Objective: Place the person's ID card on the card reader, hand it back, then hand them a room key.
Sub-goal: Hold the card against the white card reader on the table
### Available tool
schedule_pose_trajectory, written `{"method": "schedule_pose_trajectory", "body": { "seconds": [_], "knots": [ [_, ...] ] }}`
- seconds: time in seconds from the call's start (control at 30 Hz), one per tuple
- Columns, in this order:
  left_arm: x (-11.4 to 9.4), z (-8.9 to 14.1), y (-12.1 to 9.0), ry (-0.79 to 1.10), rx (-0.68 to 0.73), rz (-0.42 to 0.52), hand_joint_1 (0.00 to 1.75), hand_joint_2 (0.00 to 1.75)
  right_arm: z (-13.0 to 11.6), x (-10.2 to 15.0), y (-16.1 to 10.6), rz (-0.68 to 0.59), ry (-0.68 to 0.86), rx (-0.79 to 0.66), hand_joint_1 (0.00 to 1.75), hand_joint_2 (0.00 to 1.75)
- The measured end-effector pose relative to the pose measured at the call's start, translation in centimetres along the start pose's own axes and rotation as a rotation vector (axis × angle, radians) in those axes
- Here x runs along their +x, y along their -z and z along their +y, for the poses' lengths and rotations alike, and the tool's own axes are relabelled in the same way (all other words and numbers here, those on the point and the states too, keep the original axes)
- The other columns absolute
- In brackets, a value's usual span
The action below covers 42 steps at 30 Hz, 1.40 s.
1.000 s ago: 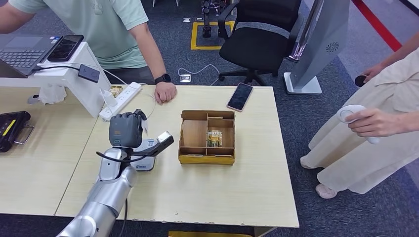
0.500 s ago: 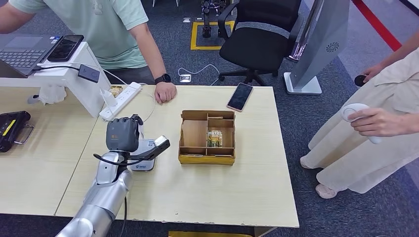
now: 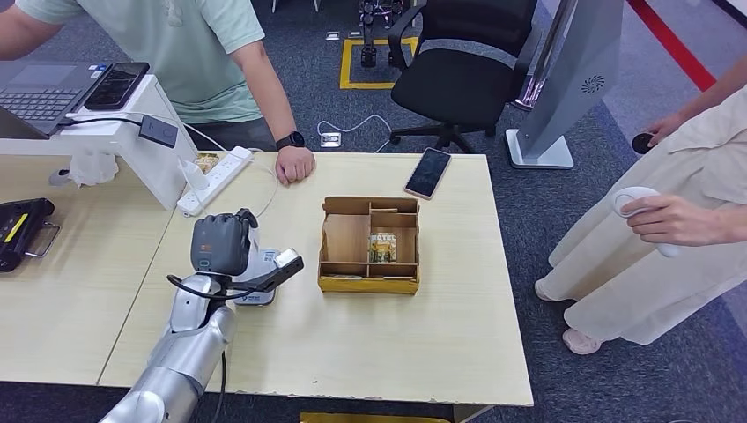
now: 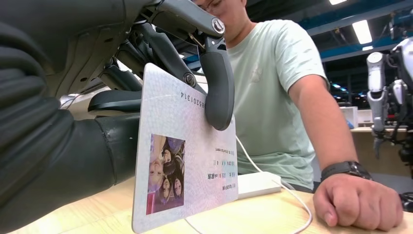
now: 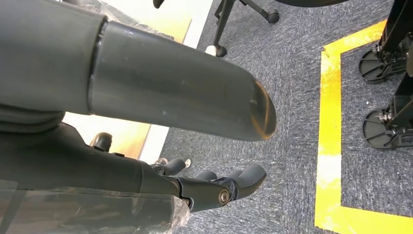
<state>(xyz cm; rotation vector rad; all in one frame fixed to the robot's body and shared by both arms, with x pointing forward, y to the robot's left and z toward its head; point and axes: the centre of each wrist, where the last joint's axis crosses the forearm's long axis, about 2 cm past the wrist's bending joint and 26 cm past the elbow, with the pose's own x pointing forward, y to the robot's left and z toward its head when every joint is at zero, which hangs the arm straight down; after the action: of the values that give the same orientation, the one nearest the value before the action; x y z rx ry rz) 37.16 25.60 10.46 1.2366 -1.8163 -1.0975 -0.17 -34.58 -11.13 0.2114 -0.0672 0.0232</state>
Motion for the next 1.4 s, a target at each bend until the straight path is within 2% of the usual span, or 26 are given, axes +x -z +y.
{"method": "schedule_pose_trajectory", "body": {
  "seconds": [0.6,0.97,1.4],
  "knots": [
    [1.0,-1.9,-2.2,-0.056,-0.082,-0.076,1.75,1.75,-0.3,-0.1,-0.1,-0.002,0.001,0.007,0.00,0.00],
    [2.2,-3.8,-4.2,-0.123,-0.191,-0.078,1.75,1.75,-0.6,-0.2,-0.2,-0.005,0.002,0.003,0.00,0.00],
    [2.5,-4.4,-4.4,-0.115,-0.246,-0.092,1.75,1.75,-0.8,-0.3,-0.3,-0.004,0.002,0.011,0.00,0.00]
  ]
}}
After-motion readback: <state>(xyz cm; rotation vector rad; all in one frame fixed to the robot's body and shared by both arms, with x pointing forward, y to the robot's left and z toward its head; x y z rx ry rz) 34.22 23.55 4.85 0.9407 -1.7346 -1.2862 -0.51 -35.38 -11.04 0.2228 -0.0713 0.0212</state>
